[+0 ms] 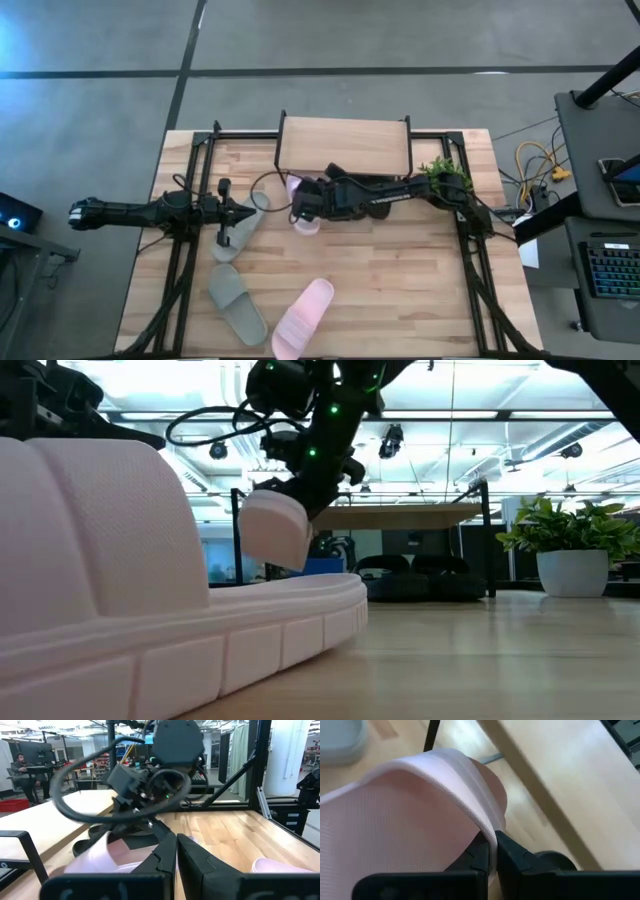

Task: Pick and place slides into the shelf
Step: Put the left pink slide under the shelf

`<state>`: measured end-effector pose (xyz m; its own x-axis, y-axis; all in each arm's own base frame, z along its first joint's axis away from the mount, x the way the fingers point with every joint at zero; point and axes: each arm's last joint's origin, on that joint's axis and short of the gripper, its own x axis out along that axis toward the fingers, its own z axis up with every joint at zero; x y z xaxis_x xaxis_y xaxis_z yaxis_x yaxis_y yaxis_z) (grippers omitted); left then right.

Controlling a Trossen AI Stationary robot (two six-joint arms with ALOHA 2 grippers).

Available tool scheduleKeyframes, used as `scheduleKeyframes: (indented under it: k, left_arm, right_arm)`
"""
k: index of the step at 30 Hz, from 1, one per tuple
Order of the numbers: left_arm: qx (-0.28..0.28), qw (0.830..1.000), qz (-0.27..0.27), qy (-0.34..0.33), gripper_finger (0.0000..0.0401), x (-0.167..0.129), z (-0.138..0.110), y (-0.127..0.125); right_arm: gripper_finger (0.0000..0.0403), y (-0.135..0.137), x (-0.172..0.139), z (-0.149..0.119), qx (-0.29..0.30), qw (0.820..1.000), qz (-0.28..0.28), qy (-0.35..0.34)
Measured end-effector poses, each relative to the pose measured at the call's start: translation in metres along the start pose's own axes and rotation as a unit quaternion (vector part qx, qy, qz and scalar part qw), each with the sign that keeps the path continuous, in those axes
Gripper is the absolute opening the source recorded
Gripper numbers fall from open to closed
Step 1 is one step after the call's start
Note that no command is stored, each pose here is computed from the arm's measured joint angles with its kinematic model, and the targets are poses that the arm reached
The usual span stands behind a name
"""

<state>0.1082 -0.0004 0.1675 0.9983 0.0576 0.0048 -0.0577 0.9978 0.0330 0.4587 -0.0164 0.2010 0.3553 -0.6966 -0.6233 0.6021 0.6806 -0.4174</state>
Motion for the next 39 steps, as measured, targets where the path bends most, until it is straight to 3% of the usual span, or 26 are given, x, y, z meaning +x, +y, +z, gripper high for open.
scheduleKeyframes:
  k: [8, 18, 24, 29, 33, 39]
  left_arm:
    - [0.000, 1.000, 0.000, 0.000, 0.0000, 0.000, 0.000, 0.000]
    - [0.000, 1.000, 0.000, 0.000, 0.0000, 0.000, 0.000, 0.000]
    - [0.000, 1.000, 0.000, 0.000, 0.0000, 0.000, 0.000, 0.000]
    - [0.000, 1.000, 0.000, 0.000, 0.0000, 0.000, 0.000, 0.000]
    - [0.000, 1.000, 0.000, 0.000, 0.0000, 0.000, 0.000, 0.000]
    - [0.000, 1.000, 0.000, 0.000, 0.0000, 0.000, 0.000, 0.000]
  right_arm:
    - [0.0022, -0.007, 0.015, -0.002, 0.047, 0.998, 0.042, 0.027]
    - [0.0147, -0.006, 0.023, -0.011, 0.073, 0.994, 0.070, 0.043]
    - [0.0186, 0.000, 0.016, -0.007, 0.083, 0.990, 0.104, 0.045]
    - [0.0184, 0.007, 0.000, -0.011, 0.045, 0.989, 0.118, 0.077]
    - [0.0167, 0.014, -0.014, -0.022, -0.020, 0.987, 0.120, 0.104]
    - [0.0122, 0.039, -0.039, -0.038, -0.099, 0.969, 0.189, 0.121]
